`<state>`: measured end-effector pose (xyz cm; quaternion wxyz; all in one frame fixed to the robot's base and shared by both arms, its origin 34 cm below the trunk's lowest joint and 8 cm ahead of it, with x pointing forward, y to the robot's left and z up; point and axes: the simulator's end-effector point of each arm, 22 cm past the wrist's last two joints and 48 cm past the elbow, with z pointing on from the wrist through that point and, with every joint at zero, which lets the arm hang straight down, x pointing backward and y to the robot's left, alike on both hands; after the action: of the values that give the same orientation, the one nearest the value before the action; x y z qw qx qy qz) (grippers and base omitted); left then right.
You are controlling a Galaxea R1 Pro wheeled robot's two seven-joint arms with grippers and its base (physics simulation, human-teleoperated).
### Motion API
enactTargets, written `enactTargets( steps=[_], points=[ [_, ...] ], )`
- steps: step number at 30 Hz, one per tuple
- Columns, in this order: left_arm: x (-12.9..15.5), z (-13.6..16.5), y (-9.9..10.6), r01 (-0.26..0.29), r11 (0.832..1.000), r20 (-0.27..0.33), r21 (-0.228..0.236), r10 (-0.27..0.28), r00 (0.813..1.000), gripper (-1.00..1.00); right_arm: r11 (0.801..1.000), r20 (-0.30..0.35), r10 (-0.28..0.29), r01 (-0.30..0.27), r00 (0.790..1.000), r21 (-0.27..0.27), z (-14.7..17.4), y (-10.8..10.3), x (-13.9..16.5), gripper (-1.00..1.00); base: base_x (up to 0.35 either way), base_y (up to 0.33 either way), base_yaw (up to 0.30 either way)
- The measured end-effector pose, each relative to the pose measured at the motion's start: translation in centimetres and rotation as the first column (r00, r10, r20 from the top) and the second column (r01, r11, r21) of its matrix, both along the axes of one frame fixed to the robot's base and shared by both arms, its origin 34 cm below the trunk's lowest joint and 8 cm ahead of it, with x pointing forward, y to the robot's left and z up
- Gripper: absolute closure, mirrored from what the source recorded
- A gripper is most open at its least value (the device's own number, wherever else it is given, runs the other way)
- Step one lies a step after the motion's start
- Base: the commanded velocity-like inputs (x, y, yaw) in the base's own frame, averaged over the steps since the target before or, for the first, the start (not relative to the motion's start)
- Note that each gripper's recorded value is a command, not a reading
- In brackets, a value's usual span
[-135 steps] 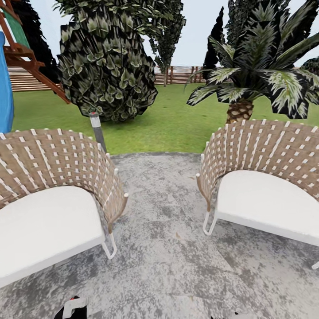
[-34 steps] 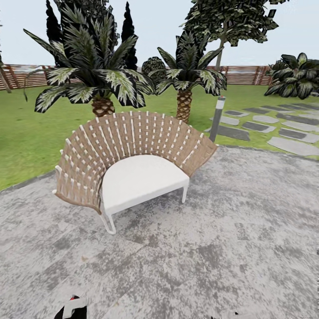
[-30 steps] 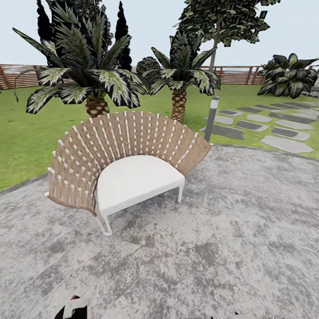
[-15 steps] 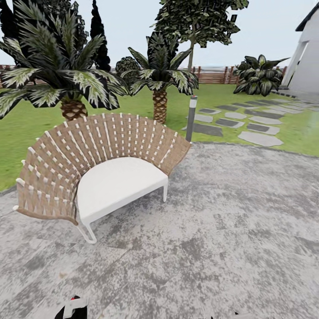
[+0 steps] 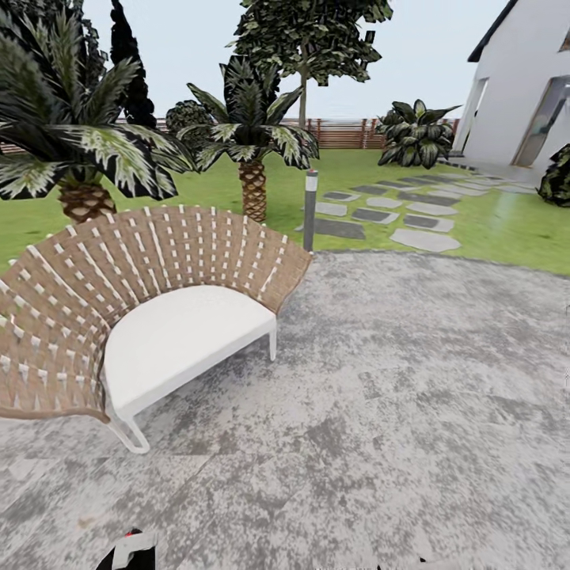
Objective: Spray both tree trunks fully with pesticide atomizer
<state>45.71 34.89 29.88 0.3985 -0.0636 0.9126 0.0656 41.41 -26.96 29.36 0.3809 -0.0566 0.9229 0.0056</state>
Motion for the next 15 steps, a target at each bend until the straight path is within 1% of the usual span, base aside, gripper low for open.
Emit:
enactTargets(
  steps=[15],
  points=[
    [-0.03,-0.03,-0.11,0.004,1.000,-0.001,0.001,-0.004,1.000,1.00,1.000,0.000,-0.011,0.011,1.000,0.001,0.01,-0.13,0.04,-1.00,0.000,0.003,-0.276]
  ],
)
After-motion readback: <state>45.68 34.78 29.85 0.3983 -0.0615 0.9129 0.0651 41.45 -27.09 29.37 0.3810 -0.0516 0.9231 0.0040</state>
